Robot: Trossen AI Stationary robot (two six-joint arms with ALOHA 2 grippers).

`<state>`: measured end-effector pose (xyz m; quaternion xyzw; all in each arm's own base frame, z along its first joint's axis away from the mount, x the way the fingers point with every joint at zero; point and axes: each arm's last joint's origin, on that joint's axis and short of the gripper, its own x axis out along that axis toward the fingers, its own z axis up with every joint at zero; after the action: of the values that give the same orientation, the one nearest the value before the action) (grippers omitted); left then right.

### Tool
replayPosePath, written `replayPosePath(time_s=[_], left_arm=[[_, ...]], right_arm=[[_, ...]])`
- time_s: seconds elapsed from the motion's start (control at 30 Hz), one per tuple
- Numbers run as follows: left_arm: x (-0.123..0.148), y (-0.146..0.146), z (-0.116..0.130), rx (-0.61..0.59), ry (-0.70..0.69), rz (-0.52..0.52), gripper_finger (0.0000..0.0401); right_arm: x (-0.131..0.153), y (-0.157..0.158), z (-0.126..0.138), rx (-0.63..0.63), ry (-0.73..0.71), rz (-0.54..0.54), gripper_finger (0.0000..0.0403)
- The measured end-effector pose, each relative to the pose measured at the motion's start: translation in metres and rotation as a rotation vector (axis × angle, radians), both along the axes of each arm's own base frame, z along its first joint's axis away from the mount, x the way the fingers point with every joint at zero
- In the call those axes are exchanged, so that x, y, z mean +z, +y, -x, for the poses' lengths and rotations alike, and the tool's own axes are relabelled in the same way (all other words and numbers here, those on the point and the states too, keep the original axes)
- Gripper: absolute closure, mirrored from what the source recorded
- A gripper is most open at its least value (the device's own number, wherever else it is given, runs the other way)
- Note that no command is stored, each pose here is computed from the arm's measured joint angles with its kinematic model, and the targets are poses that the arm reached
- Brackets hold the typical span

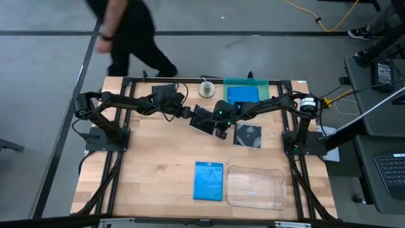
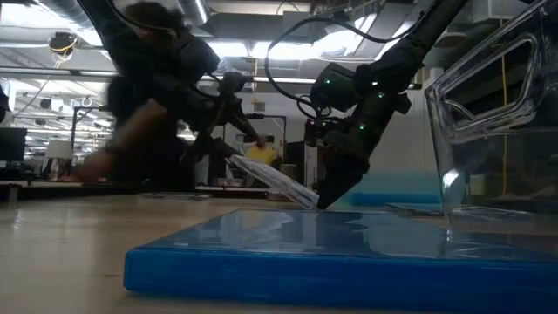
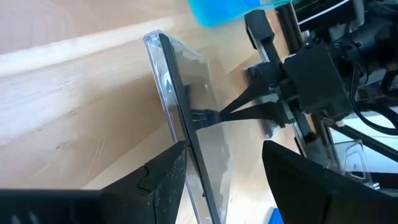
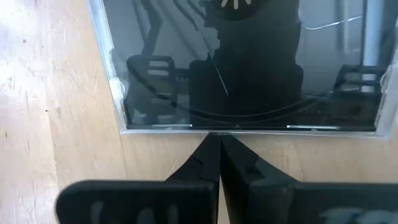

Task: Pick & place jewel cases by type
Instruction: Put the middle black CD case into the transparent bin

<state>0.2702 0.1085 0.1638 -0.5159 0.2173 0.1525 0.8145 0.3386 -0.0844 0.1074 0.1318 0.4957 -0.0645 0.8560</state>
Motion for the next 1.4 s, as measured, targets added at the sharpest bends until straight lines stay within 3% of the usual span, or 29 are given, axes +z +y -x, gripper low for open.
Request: replayPosePath(time_s=[0.27, 0.47, 0.77, 1.4], left_arm=[[0.011, 0.001, -0.006, 0.006, -0.114, 0.01, 0.0196], [0.004, 0.0, -0.003, 0.014, -0.049, 0.018, 0.0196], [0.022, 0.0, -0.014, -0.063, -0.143, 0.01, 0.0196], [0.023, -0.002, -0.016, -0.05, -0.094, 0.018, 0.0196]], right_arm=[[0.0, 0.0, 0.0, 0.0, -0.002, 0.0, 0.0395], [0.0, 0.0, 0.0, 0.001, -0.002, 0.001, 0.0395], [0.0, 0.0, 0.0, 0.003, -0.006, 0.003, 0.0395], [0.0, -0.001, -0.001, 0.009, -0.015, 0.01, 0.0395]])
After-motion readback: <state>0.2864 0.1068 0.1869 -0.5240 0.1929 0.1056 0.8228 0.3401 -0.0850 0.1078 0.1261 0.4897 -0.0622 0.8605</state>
